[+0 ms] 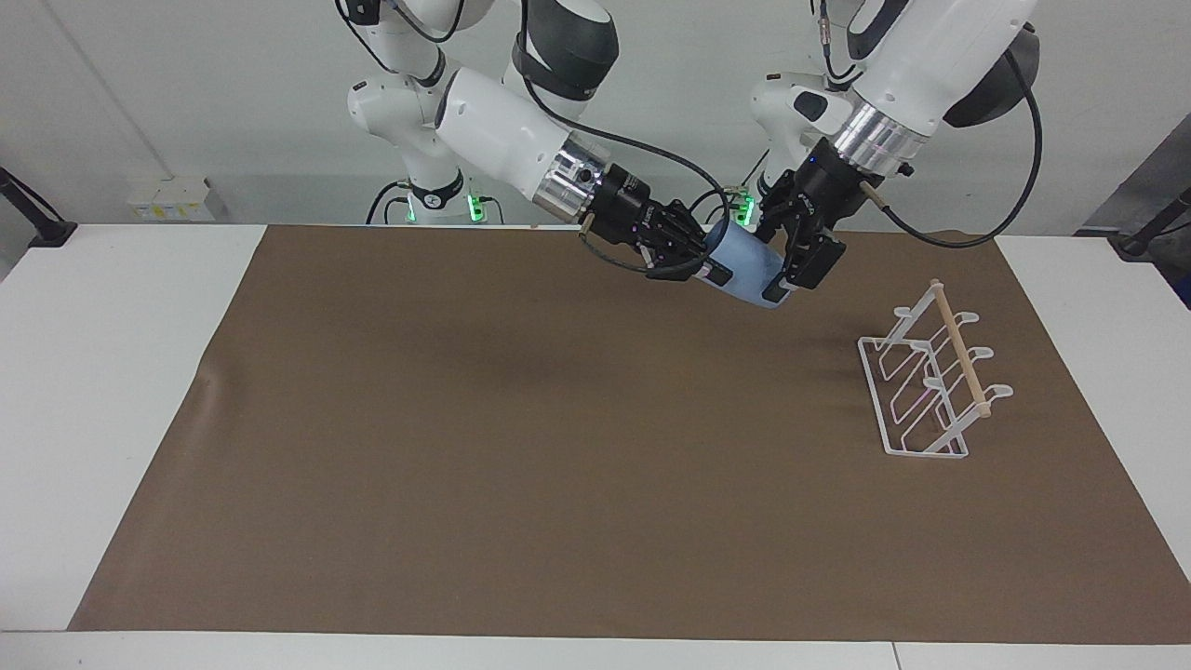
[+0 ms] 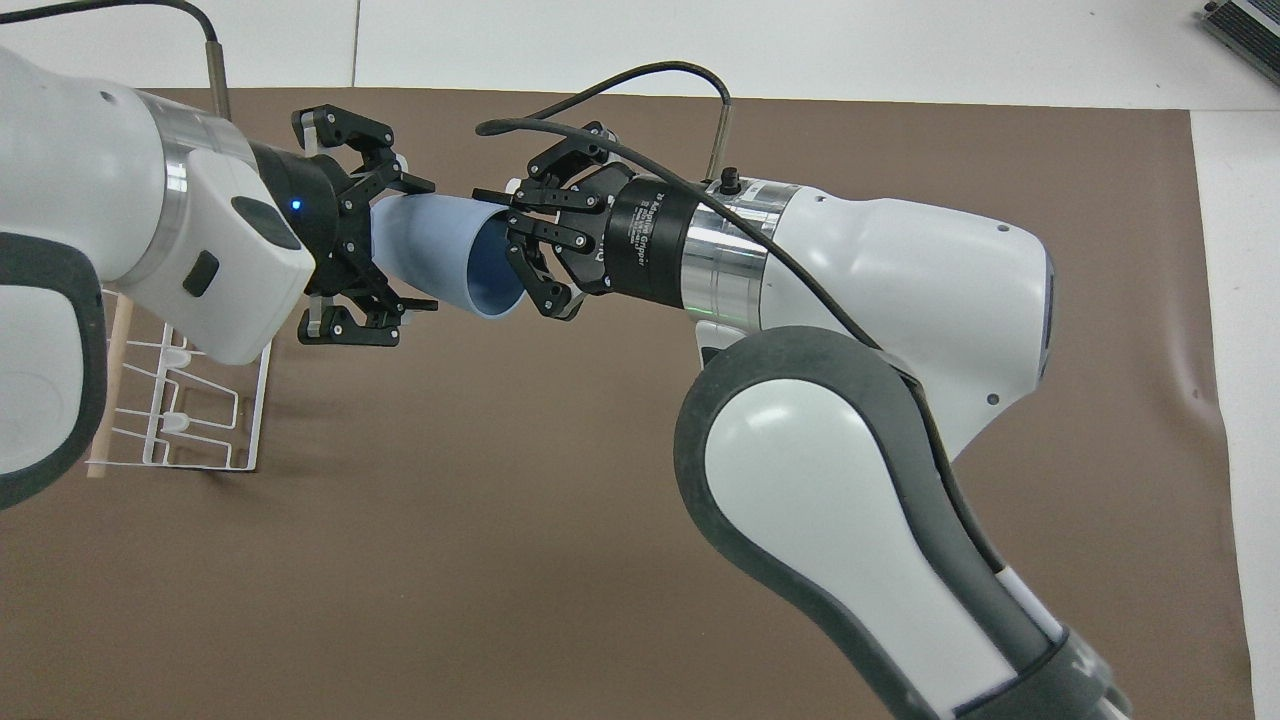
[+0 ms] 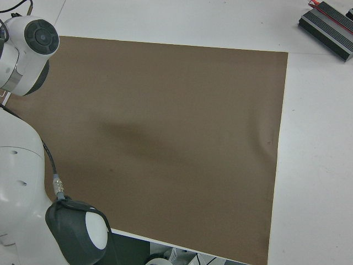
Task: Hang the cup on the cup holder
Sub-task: 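Close the left gripper on the cup's base held by the right gripper, then open the right gripper and withdraw it while the left gripper carries the cup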
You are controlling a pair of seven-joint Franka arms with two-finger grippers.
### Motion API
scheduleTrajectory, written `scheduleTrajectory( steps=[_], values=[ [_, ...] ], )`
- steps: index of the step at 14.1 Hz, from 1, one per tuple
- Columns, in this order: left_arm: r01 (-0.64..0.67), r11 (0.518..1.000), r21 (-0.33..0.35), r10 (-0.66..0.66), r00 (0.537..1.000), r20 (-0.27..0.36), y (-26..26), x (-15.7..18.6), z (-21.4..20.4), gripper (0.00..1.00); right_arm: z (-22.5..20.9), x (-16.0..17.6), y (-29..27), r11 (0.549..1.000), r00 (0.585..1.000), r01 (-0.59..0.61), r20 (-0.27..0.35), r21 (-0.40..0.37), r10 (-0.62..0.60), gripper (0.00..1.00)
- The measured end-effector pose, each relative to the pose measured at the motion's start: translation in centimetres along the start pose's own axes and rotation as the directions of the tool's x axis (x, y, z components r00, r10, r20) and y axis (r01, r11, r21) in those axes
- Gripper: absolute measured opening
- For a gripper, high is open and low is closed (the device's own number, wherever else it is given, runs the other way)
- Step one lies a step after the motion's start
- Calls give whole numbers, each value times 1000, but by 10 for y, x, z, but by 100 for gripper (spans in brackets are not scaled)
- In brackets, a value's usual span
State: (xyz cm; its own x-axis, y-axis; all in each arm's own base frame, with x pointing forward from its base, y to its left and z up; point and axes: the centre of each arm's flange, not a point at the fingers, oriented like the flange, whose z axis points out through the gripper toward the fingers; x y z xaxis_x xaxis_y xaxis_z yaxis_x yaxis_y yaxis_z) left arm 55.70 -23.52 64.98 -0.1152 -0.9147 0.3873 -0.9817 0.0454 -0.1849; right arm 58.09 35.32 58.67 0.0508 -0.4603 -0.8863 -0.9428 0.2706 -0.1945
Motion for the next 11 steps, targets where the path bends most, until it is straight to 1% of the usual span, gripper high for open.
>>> scheduleTrajectory(
  steps=[1, 10, 11],
  values=[
    [-18, 1000, 3, 17, 1000, 8, 0, 1, 1, 81, 0, 1, -1, 1000, 1000, 1, -1, -2, -1, 4],
    [-24, 1000, 7, 24, 1000, 12, 0, 3, 2, 81, -1, 2, -2, 1000, 1000, 10, -2, -1, -10, 4],
    [-22, 1000, 3, 22, 1000, 13, 0, 3, 3, 81, -2, 2, -3, 1000, 1000, 11, -2, 4, -11, 8]
  ],
)
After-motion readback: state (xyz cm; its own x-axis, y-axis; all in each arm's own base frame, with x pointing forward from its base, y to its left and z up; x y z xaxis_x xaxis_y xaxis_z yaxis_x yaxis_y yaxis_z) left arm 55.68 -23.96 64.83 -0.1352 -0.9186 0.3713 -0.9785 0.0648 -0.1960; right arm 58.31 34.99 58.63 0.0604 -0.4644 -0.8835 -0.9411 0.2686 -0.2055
